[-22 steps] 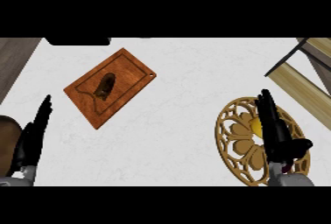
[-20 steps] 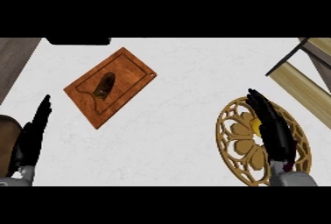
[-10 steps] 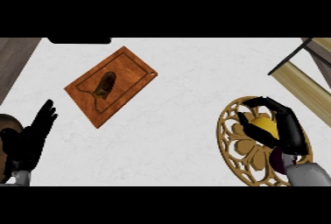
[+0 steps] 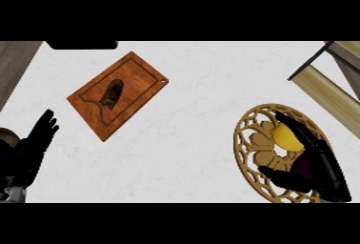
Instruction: Pick the lemon from the placemat and place it in the tiered shelf
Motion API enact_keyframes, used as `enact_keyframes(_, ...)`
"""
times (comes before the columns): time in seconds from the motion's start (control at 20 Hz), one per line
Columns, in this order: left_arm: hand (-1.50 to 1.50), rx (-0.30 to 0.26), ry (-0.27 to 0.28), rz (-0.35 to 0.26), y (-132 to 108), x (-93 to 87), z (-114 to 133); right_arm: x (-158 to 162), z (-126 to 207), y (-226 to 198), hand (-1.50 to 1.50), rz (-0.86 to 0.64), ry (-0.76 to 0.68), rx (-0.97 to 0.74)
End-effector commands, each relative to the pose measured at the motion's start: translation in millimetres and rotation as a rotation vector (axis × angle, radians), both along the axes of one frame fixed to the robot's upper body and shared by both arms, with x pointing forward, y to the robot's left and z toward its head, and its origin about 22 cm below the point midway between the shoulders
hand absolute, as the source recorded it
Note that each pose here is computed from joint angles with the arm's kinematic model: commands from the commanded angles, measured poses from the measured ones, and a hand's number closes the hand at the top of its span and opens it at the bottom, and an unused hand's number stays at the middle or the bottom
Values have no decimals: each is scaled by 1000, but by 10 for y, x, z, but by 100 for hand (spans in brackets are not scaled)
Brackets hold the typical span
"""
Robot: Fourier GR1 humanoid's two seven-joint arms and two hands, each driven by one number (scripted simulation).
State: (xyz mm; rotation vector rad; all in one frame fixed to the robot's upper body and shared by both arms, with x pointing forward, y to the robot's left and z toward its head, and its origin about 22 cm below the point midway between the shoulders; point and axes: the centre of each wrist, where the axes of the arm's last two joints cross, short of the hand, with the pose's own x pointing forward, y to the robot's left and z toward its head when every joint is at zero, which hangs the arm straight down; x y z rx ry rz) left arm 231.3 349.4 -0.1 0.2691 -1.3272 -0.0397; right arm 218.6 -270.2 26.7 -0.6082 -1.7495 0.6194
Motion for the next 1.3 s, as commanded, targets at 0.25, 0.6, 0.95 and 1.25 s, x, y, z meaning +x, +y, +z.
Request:
enact_keyframes(0.25,0,-18,3,1,-30,10,14,-74,635,-109,-150,-114,206,-493)
enact_keyframes(0.6,0,-1,6,-21,82,4,-19,-15,764,77,-150,-44,439,-850)
enact_keyframes(0.95,0,-20,-8,-13,143,99,-70,352,735,209,-150,-47,477,-934)
enact_keyframes(1.25,0,-10,4,-24,173,-62,6,405,429,143,-150,-49,498,-961)
